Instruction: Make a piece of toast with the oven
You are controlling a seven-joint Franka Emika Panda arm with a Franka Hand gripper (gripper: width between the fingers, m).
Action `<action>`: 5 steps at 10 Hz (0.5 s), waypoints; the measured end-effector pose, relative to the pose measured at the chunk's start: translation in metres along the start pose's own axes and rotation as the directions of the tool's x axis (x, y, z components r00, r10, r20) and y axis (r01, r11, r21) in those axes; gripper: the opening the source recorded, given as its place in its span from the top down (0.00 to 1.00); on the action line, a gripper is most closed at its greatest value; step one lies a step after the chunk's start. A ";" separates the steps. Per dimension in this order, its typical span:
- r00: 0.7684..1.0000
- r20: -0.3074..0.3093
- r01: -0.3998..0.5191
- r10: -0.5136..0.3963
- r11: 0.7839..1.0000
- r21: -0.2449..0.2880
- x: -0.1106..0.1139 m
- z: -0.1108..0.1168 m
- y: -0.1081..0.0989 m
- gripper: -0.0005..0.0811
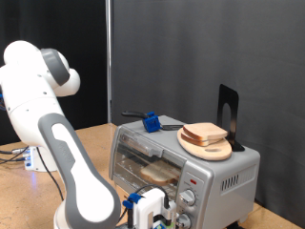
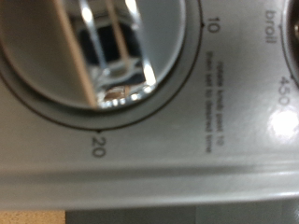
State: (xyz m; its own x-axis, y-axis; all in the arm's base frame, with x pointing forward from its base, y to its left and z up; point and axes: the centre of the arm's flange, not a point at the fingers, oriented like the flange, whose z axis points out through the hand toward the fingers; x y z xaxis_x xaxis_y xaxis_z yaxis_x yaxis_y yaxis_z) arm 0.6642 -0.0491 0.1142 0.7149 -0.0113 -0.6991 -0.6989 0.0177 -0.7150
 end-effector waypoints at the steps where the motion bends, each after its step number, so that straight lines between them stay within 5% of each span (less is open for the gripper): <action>1: 1.000 0.007 0.020 -0.020 1.000 -0.001 -0.001 0.000 -0.001 0.99; 3: 0.997 0.005 0.071 -0.071 0.997 -0.004 -0.001 0.000 -0.001 0.65; 4: 0.994 -0.009 0.106 -0.107 0.994 -0.009 0.000 -0.001 -0.001 0.65; 5: 0.990 -0.029 0.140 -0.140 0.990 -0.016 0.001 -0.002 -0.002 0.47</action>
State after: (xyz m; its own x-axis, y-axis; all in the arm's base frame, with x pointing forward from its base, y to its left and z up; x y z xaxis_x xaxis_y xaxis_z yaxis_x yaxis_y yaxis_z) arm 0.6661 -0.0513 0.1146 0.8048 -0.0425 -0.5920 -0.5925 0.0003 -0.8056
